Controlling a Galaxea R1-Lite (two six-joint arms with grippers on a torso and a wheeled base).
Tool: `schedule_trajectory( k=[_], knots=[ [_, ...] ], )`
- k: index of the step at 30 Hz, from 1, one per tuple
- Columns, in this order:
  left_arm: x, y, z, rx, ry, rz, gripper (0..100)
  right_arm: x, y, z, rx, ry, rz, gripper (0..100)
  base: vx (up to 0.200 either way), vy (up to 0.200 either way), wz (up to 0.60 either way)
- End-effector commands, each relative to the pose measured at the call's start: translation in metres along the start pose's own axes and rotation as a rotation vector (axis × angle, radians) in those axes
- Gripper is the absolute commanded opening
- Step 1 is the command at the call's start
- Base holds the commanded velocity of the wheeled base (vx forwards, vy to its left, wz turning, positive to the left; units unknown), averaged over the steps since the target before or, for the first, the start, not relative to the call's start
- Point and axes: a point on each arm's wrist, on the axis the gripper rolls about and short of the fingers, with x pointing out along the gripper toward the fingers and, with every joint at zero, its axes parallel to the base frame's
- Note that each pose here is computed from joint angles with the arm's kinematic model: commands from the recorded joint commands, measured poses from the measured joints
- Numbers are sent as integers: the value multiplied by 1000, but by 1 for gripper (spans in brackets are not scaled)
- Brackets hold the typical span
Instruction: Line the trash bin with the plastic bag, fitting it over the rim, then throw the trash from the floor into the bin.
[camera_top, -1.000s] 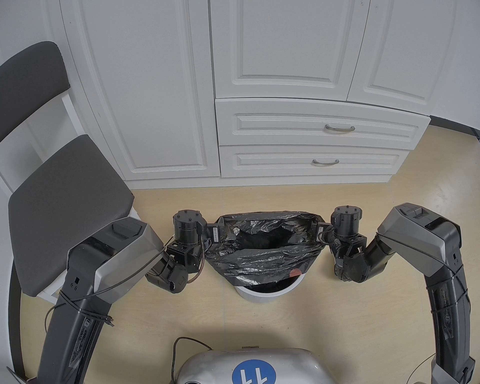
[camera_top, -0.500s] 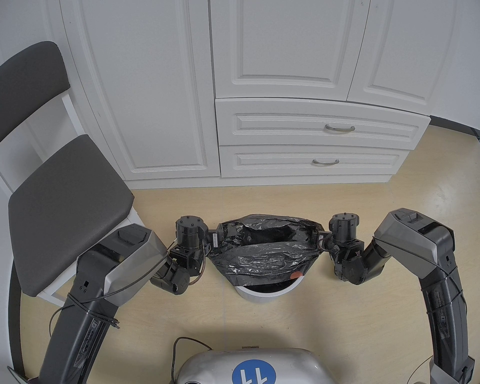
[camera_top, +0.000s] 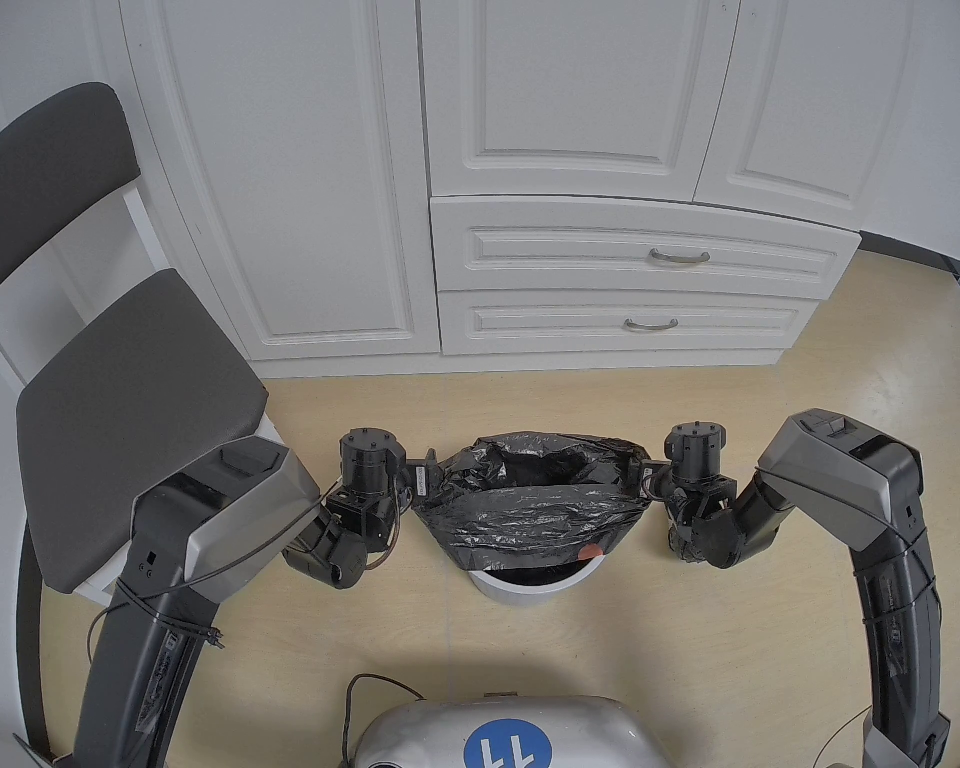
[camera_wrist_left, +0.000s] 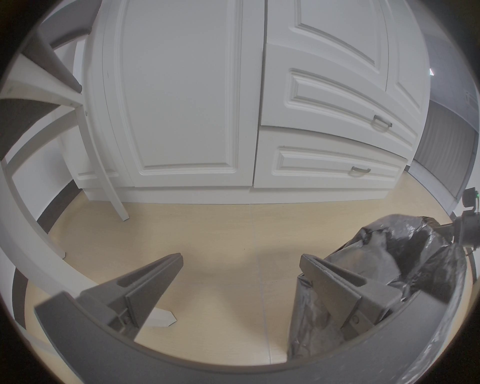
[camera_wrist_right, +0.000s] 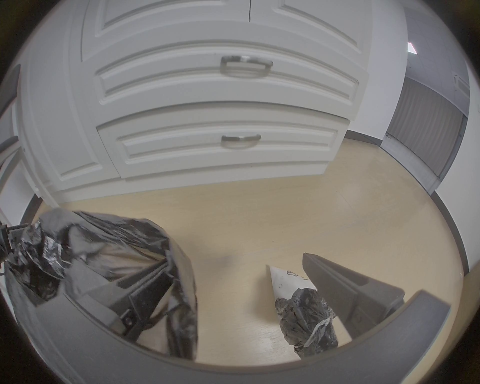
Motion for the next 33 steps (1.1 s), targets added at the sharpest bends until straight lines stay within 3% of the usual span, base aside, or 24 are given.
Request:
schedule_trajectory(
  k=[1,6,12,15,22,29,33],
  knots=[
    [-24,0,34,-2,-22,-19,100,-35,8,31,0,-28,42,100,0,0,0],
    [-34,-3,41,14,-22,-30,100,-51,13,38,-6,-33,65,100,0,0,0],
    [-47,-11,41,33,-8,-52,100,-63,21,28,-37,2,92,100,0,0,0],
    [-51,-13,41,37,-2,-60,100,-74,19,22,-77,72,106,100,0,0,0],
    [-56,-17,42,39,-2,-82,100,-114,7,19,-153,281,263,100,0,0,0],
    [-67,-22,44,47,9,-106,100,-135,12,10,-189,342,360,100,0,0,0],
    [-77,-32,33,68,49,-156,100,-147,13,-10,-280,404,414,100,0,0,0]
  ],
)
